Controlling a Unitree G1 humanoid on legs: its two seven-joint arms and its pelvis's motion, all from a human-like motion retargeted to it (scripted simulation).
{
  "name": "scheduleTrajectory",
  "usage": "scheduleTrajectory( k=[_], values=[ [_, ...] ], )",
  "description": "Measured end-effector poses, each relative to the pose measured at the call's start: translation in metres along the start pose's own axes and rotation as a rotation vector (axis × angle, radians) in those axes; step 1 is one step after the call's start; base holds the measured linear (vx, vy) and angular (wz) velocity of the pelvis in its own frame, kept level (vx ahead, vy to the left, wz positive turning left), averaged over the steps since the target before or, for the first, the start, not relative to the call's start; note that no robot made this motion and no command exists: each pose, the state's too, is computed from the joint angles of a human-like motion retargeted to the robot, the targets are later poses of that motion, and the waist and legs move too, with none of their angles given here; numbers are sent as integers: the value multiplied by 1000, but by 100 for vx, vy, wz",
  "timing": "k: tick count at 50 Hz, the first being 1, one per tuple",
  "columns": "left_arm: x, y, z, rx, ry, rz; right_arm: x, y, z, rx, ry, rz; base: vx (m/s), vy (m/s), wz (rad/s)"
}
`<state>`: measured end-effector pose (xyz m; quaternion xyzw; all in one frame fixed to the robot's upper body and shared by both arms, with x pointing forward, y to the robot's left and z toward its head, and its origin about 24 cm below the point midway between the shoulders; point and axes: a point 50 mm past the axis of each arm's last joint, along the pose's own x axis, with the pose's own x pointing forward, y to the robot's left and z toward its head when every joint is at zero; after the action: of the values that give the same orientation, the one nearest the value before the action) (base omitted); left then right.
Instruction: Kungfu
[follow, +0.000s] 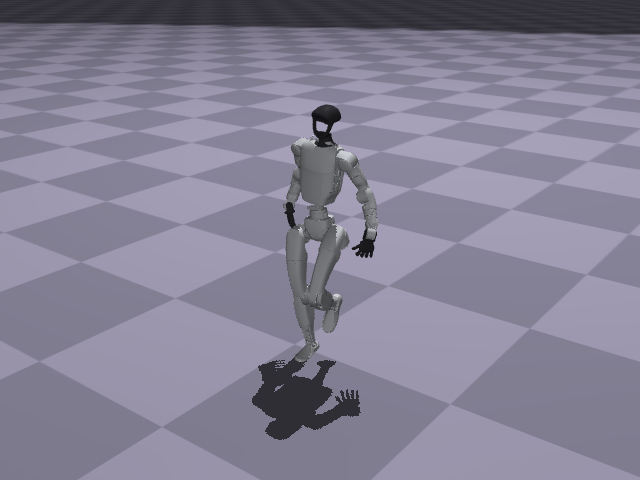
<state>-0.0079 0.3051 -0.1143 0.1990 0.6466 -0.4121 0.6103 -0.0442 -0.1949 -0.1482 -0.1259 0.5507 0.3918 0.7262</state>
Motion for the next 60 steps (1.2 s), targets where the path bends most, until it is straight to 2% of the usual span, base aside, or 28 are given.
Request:
scheduleTrajectory(
  k=[4, 6, 8, 12, 15, 18, 21, 24, 29, 33, 35, 39, 45, 49, 54, 57, 60],
  values=[
    [-54, 100, 66, -47, -199, 342, 4, 15, -18, 101, 96, -106, 11, -21, 37],
    [-88, 137, 131, 5, -428, 513, 5, 17, -25, 192, 126, -188, 17, -14, -6],
    [-125, 155, 203, 86, -692, 611, 5, 13, -25, 307, 110, -278, 18, -14, -25],
    [-193, 137, 335, 218, -1233, 541, 2, -30, 2, 589, -149, -484, 12, -8, -72],
    [-230, 96, 399, 275, -1589, 309, -9, -81, 41, 771, -480, -598, 8, 1, -157],
    [-243, 61, 427, 302, -1775, -9, -15, -125, 102, 878, -797, -570, 13, 3, -230],
    [-234, 39, 432, 333, -1809, -311, -14, -148, 175, 931, -1030, -353, 17, 21, -328],
    [-208, 28, 422, 347, -1774, -492, -6, -140, 245, 929, -1109, -11, 24, 31, -412],
    [-134, 16, 401, 301, -1583, -497, 10, -91, 317, 859, -975, 487, 28, 48, -365],
    [-70, -7, 388, 187, -1395, -548, 18, -61, 323, 745, -876, 651, 31, 35, -93],
    [-57, -15, 389, 152, -1331, -636, 17, -63, 323, 646, -870, 614, -14, 39, 17],
    [-52, -24, 394, 100, -1328, -678, 15, -85, 308, 551, -871, 380, 28, 29, -69],
    [-87, -14, 412, 103, -1425, -683, 13, -101, 290, 402, -867, 141, 42, 36, -45],
    [-123, 0, 422, 209, -1442, -651, 4, -113, 289, 268, -911, 6, 48, 23, -32],
    [-164, 51, 410, 200, -1475, -380, -41, -122, 315, -201, -1113, -112, 52, 18, -67],
    [-168, 90, 387, 29, -1456, -193, -83, -121, 337, -522, -1263, -148, 41, 51, -113],
    [-153, 119, 353, -180, -1390, -130, -144, -115, 371, -758, -1509, -144, 32, 25, -95]
  ],
)
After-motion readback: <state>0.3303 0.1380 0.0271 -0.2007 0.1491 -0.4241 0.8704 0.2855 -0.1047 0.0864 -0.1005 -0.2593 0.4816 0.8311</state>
